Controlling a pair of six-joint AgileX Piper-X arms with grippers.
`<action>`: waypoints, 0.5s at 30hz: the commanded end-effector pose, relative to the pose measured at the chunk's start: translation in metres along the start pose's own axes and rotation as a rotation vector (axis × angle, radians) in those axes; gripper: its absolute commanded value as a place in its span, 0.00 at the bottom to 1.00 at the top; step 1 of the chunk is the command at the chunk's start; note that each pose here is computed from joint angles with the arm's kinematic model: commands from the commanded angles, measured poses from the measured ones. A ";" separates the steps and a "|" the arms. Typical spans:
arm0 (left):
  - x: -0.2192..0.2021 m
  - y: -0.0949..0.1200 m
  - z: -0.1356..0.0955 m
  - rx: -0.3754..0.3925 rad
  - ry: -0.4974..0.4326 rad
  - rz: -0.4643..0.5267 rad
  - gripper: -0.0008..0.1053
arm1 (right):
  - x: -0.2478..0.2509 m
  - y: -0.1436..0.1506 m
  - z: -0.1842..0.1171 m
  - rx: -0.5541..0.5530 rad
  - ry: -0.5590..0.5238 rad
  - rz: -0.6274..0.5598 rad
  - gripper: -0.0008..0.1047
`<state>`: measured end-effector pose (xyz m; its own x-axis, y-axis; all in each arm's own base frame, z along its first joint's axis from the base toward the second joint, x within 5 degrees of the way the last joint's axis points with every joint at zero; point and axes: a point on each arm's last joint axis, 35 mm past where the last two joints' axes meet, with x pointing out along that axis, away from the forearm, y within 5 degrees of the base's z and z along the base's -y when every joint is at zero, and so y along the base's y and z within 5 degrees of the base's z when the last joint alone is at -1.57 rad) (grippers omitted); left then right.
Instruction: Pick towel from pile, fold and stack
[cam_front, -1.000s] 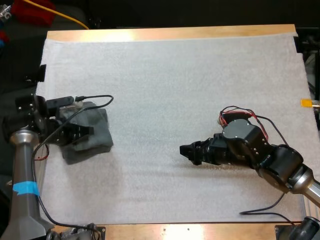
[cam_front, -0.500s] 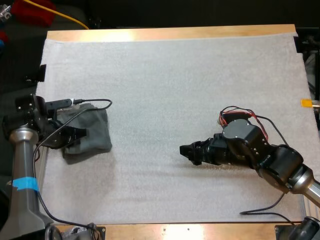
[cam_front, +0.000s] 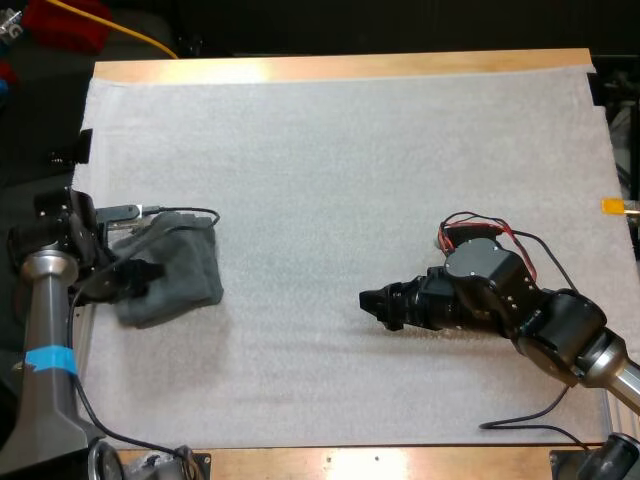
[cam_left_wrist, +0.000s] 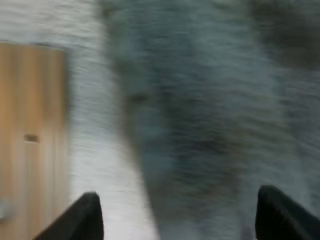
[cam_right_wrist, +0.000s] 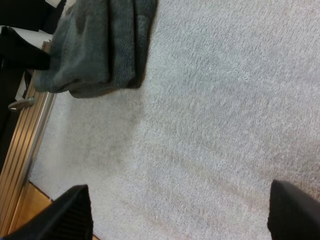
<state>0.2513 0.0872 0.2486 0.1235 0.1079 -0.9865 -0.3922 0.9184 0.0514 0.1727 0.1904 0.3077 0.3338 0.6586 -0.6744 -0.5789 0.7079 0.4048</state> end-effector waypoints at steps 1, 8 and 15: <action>-0.016 0.002 0.001 -0.019 -0.059 0.029 0.58 | -0.001 0.000 0.000 -0.013 0.001 0.012 0.67; -0.051 -0.018 0.002 0.054 -0.190 -0.091 0.58 | -0.001 0.000 0.000 -0.013 0.001 0.012 0.67; -0.054 -0.033 0.007 0.105 -0.255 -0.157 0.67 | -0.001 0.000 0.000 -0.013 0.001 0.012 0.67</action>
<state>0.2621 0.0543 0.2997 0.3902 0.0445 -0.9196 -0.2592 0.9637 -0.0634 0.1727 0.1904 0.3077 0.3338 0.6586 -0.6744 -0.5789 0.7079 0.4048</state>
